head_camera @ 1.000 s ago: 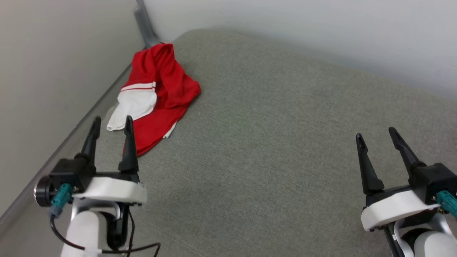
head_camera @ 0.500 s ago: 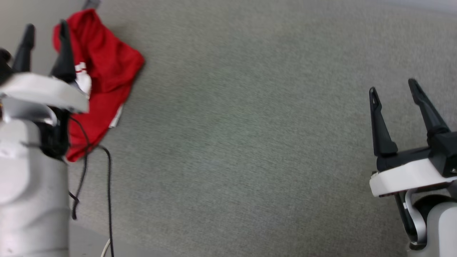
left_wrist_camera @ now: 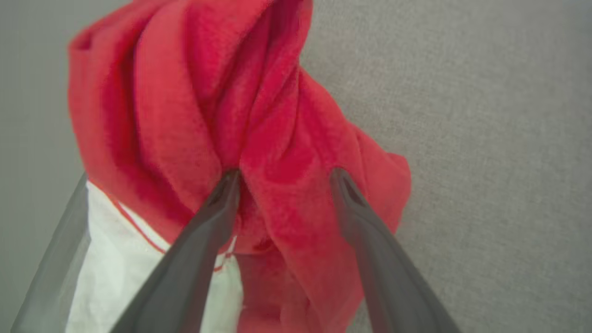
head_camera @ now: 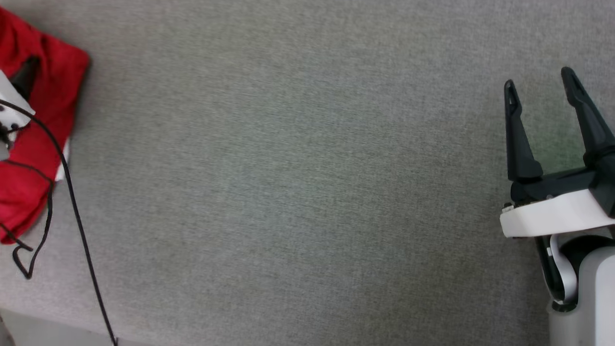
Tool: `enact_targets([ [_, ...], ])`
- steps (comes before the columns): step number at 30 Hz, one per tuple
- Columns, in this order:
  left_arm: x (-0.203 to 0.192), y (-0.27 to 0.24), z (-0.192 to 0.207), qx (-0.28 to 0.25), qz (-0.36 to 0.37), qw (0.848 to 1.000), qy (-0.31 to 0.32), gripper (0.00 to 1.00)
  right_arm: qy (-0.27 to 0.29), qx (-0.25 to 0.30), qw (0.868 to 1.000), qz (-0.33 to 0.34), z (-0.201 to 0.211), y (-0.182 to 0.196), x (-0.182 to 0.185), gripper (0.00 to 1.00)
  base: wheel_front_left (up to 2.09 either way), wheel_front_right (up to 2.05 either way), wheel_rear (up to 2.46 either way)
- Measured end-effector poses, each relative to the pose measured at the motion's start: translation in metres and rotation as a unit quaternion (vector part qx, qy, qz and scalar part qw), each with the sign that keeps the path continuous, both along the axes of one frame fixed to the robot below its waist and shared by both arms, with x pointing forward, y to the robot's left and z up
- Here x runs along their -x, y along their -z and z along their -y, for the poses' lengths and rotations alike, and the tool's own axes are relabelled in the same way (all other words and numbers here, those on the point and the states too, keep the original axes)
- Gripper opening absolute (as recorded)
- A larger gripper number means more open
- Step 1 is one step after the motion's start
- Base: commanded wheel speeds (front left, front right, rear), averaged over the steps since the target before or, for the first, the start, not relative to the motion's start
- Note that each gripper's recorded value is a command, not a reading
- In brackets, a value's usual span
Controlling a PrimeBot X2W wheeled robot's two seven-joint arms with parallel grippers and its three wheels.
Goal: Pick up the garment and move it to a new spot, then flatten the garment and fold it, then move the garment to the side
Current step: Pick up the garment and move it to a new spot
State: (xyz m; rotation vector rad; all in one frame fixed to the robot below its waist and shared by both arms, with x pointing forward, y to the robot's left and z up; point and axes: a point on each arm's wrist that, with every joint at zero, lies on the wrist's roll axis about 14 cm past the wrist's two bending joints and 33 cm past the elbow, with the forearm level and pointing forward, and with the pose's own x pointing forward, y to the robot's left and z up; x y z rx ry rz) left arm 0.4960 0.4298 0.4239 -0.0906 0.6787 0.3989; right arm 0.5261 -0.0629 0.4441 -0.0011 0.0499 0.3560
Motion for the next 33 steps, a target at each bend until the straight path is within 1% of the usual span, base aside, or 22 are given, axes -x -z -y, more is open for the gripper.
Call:
enact_targets([
  [2, 0.008, 0.023, 0.001, 0.028, -0.048, 0.998, -0.011, 1.00, 0.006, 0.002, 1.000, -0.007, 0.005, 0.008, -0.002, 1.00, 0.00, 0.00, 0.00],
  [5, 0.026, 0.056, 0.007, 0.075, -0.121, 0.989, -0.028, 1.00, 0.012, 0.002, 1.000, -0.013, 0.010, 0.015, -0.003, 1.00, 0.00, 0.00, 0.00],
  [7, 0.029, 0.063, 0.008, 0.095, -0.142, 0.985, -0.035, 1.00, 0.016, 0.002, 1.000, -0.015, 0.013, 0.018, -0.003, 1.00, 0.00, 0.00, 0.00],
  [8, 0.030, 0.065, 0.009, 0.100, -0.144, 0.984, -0.038, 0.92, 0.017, 0.002, 1.000, -0.016, 0.014, 0.019, -0.004, 1.00, 0.00, 0.00, 0.00],
  [9, 0.029, 0.069, 0.011, 0.105, -0.148, 0.983, -0.038, 0.64, 0.020, 0.002, 1.000, -0.014, 0.016, 0.019, -0.005, 1.00, 0.00, 0.00, 0.00],
  [10, 0.028, 0.069, 0.011, 0.105, -0.144, 0.983, -0.038, 0.08, 0.021, 0.003, 1.000, -0.014, 0.017, 0.019, -0.006, 1.00, 0.00, 0.00, 0.00],
  [11, 0.028, 0.069, 0.012, 0.104, -0.141, 0.984, -0.037, 0.00, 0.022, 0.003, 1.000, -0.014, 0.018, 0.019, -0.006, 1.00, 0.00, 0.00, 0.00],
  [14, 0.024, 0.064, 0.012, 0.088, -0.110, 0.990, -0.033, 0.00, 0.024, 0.004, 1.000, -0.009, 0.019, 0.014, -0.006, 1.00, 0.00, 0.00, 0.00],
  [16, 0.021, 0.054, 0.008, 0.068, -0.075, 0.994, -0.033, 0.00, 0.024, 0.003, 1.000, -0.002, 0.019, 0.008, -0.006, 1.00, 0.00, 0.00, 0.00],
  [19, 0.010, 0.028, 0.003, 0.037, -0.001, 0.999, -0.032, 0.00, 0.026, -0.002, 1.000, 0.012, 0.020, -0.005, -0.004, 1.00, 0.00, 0.00, 0.00],
  [22, 0.002, -0.008, -0.003, -0.007, 0.073, 0.997, -0.023, 0.00, 0.026, -0.006, 0.999, 0.019, 0.020, -0.017, 0.003, 1.00, 0.00, 0.00, 0.00],
  [25, -0.004, -0.047, -0.001, -0.048, 0.150, 0.988, -0.007, 0.00, 0.026, -0.011, 0.999, 0.032, 0.021, -0.033, 0.009, 1.00, 0.00, 0.00, 0.00],
  [26, -0.004, -0.047, -0.001, -0.048, 0.150, 0.988, -0.007, 0.00, 0.026, -0.011, 0.999, 0.032, 0.021, -0.033, 0.009, 1.00, 0.00, 0.00, 0.00],
  [27, -0.005, -0.073, 0.003, -0.077, 0.198, 0.977, 0.006, 0.00, 0.027, -0.012, 0.999, 0.039, 0.022, -0.042, 0.015, 1.00, 0.00, 0.00, 0.00],
  [33, 0.000, -0.135, 0.035, -0.123, 0.316, 0.939, 0.047, 0.00, 0.037, -0.016, 0.998, 0.049, 0.031, -0.065, 0.036, 1.00, 0.00, 0.00, 0.00],
])
